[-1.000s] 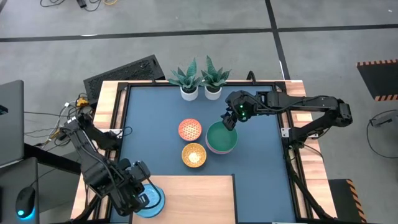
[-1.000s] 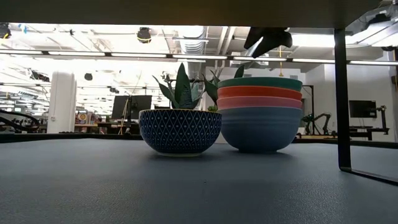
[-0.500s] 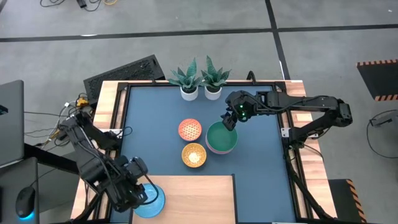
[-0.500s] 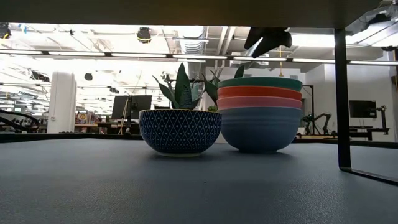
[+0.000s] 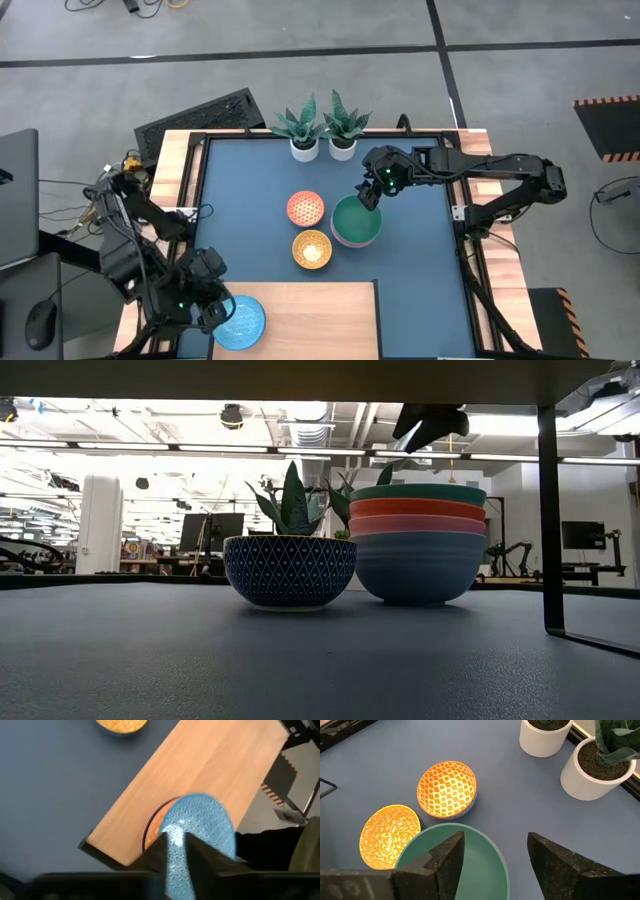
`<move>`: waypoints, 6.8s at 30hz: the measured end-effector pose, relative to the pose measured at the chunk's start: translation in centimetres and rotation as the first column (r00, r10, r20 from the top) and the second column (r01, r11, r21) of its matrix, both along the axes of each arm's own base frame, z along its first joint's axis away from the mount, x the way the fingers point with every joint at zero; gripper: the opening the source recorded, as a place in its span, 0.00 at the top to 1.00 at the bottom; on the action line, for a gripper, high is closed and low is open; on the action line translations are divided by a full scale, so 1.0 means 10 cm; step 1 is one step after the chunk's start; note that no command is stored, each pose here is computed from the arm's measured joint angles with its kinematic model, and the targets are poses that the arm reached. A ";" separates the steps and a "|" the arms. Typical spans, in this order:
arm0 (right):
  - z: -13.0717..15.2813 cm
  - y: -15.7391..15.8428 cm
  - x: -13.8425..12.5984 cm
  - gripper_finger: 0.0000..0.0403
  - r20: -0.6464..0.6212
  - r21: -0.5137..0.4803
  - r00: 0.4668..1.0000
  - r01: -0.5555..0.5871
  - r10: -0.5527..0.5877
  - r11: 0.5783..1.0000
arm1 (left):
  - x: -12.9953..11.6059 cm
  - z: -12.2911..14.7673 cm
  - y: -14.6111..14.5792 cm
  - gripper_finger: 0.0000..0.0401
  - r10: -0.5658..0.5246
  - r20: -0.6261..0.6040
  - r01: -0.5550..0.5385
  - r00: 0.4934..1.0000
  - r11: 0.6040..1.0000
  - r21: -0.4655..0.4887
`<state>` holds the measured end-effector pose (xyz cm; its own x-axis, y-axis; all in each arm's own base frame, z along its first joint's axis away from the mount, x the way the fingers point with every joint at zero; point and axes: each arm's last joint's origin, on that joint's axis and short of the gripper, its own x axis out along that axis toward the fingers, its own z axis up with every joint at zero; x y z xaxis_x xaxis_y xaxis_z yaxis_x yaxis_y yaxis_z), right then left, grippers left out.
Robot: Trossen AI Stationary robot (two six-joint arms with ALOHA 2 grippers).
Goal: Place and stack bowls onto a shelf
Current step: Stack the light blue and white bowl on top of the dark blue and white bowl on the shelf, then stack the yellow and white bowl on top of the light blue and white bowl on the shelf
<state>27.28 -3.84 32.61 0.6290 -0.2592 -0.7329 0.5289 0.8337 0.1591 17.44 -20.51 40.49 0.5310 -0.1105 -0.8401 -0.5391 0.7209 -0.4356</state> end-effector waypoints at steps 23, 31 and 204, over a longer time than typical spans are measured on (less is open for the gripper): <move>0.00 0.00 0.00 0.39 0.002 0.005 1.000 0.005 -0.005 1.000 | -0.39 -0.60 -0.10 1.00 0.101 0.188 -0.070 0.977 0.984 -0.161; 0.00 0.00 0.00 0.39 0.002 0.006 1.000 0.005 -0.005 1.000 | -0.42 -0.62 -0.04 1.00 0.094 0.205 -0.062 0.974 0.986 -0.154; 1.25 1.11 -0.33 0.46 -0.070 -0.105 0.986 -0.159 0.152 0.982 | 1.98 -2.29 1.49 0.58 0.085 -0.290 -0.032 0.953 0.983 0.181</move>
